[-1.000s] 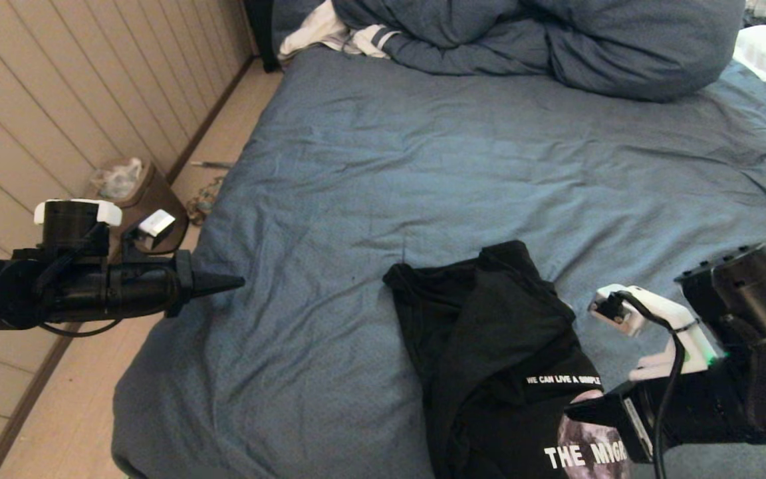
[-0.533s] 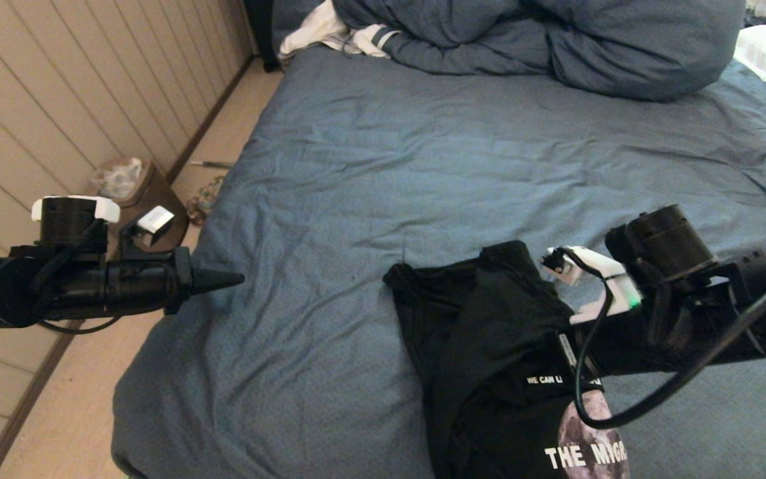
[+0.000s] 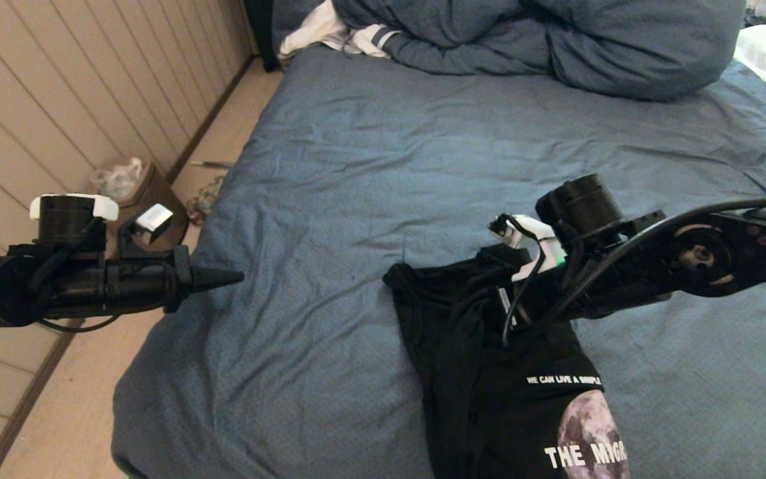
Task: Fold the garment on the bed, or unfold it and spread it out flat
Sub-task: Fold the black T-shirt
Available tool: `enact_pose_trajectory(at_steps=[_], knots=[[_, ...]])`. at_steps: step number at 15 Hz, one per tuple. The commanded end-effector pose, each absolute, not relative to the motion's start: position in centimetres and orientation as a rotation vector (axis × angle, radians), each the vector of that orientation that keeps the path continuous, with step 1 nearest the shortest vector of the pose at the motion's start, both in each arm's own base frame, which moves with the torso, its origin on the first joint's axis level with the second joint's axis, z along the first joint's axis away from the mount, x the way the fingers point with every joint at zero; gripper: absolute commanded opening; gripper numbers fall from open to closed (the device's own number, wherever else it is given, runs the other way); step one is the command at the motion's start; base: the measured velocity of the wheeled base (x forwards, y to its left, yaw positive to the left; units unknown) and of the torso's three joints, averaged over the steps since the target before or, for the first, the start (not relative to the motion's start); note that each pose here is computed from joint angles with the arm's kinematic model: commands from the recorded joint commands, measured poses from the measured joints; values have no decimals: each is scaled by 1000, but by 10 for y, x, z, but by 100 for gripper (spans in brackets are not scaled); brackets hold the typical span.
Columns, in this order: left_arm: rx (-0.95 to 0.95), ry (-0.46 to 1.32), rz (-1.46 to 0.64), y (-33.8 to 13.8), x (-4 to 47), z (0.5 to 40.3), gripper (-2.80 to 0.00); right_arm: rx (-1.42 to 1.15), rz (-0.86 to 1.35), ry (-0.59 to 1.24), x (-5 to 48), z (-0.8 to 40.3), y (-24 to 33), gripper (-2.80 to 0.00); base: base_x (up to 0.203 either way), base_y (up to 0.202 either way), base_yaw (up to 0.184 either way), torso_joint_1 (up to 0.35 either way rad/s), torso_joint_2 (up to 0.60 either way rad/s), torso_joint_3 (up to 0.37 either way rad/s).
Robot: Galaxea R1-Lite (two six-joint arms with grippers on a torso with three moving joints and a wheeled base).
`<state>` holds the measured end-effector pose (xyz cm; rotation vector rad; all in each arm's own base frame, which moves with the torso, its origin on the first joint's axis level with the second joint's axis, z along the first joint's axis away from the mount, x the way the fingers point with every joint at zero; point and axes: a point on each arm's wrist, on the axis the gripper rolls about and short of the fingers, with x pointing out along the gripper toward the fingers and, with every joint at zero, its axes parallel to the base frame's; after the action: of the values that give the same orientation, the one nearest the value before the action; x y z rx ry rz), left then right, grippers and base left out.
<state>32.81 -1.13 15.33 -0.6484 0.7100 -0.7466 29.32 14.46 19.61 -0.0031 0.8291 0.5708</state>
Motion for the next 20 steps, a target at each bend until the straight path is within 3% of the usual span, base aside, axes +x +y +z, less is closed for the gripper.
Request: enact_pose_trajectory(at_steps=[1, 4, 10, 16, 20], knots=[[-653, 714, -750, -11, 329, 152, -280, 2, 591, 820, 315, 193, 165, -280, 0, 0, 0, 0, 0, 0], [-655, 717, -749, -11, 330, 151, -280, 17, 633, 754, 331, 205, 194, -280, 0, 0, 0, 0, 0, 0], [-654, 716, -749, -11, 330, 151, -280, -43, 737, 692, 312, 218, 237, -280, 0, 0, 0, 0, 0, 0], [-657, 722, -748, -11, 330, 150, -280, 4, 655, 616, 292, 256, 182, -280, 0, 0, 0, 0, 0, 0], [-658, 723, -747, -11, 330, 149, -280, 13, 584, 677, 264, 245, 142, -280, 0, 0, 0, 0, 0, 0]])
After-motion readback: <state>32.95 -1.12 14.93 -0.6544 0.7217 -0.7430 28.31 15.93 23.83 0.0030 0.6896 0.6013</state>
